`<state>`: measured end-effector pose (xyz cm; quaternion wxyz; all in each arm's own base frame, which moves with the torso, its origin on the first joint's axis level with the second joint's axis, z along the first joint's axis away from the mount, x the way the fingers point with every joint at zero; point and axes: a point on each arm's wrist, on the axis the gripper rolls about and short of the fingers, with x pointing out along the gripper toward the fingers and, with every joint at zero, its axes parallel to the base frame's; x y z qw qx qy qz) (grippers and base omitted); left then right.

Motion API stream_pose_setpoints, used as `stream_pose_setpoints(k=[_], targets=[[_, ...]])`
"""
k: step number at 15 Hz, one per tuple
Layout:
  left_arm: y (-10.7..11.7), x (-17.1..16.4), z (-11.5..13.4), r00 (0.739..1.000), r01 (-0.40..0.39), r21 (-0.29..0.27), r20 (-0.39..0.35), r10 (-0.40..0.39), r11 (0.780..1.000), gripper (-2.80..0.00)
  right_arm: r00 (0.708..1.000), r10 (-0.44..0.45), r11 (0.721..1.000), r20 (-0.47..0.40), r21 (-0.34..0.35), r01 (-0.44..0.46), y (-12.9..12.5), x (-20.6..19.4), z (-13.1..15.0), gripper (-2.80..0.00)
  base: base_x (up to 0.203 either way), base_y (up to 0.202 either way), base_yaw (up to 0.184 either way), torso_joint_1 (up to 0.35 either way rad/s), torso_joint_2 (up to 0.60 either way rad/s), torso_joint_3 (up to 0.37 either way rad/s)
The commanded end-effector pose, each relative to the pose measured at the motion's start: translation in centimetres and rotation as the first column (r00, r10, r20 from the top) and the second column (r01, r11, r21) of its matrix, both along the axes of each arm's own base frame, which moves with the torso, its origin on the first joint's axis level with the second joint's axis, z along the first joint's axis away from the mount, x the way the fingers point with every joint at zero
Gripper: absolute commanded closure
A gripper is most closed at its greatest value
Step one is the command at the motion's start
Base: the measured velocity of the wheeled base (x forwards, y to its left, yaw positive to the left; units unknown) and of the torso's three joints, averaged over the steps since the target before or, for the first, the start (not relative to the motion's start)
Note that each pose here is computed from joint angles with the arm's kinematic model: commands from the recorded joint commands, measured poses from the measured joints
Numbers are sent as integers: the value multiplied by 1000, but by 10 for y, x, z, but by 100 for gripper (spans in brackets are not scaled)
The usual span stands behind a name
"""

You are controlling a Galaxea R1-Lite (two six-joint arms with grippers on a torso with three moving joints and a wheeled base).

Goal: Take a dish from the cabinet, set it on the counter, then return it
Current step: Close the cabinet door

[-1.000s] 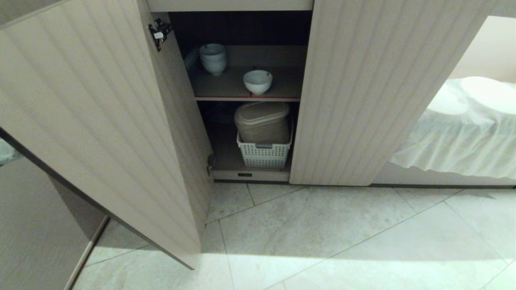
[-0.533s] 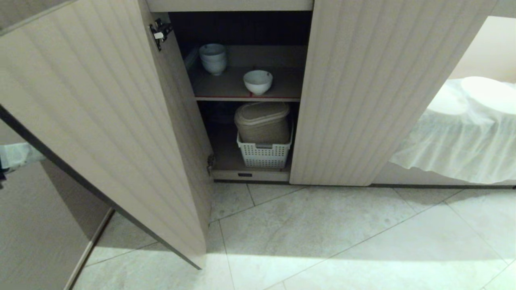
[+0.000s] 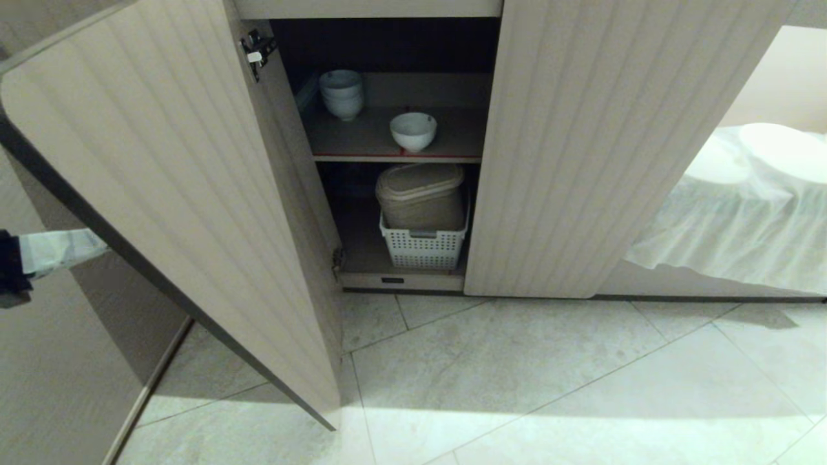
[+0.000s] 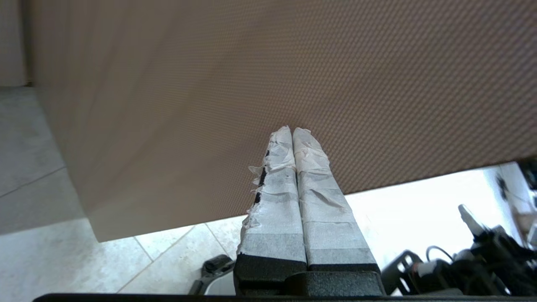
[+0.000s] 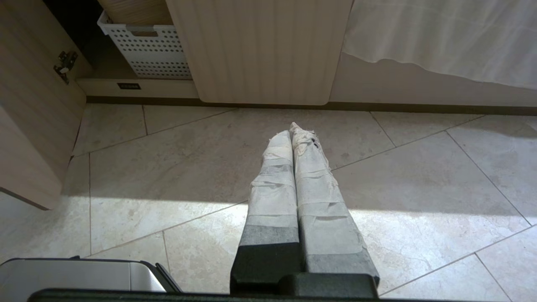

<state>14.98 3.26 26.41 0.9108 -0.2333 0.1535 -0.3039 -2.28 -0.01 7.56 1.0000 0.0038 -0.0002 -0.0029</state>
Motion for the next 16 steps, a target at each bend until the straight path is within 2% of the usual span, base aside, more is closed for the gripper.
stream_pose_setpoints(k=[1, 7, 12, 16], targets=[[-6, 2, 0, 999, 46, -4, -4, -46, 999, 0, 1000, 1, 1000, 1, 0, -1, 0, 0, 0, 0, 0, 0, 0, 0, 0, 0], [-20, 12, -2, 989, 146, -7, -17, -146, 989, 0, 1000, 1, 1000, 0, 0, -1, 0, 0, 0, 0, 0, 0, 0, 0, 0, 0], [-36, 28, -6, 968, 249, -9, -41, -249, 968, 0, 1000, 1, 1000, 0, 0, -1, 0, 0, 0, 0, 0, 0, 0, 0, 0, 0], [-49, 45, 0, 952, 306, -1, -34, -305, 952, 0, 1000, 1, 1000, 1, 0, -1, 0, 0, 0, 0, 0, 0, 0, 0, 0, 0]])
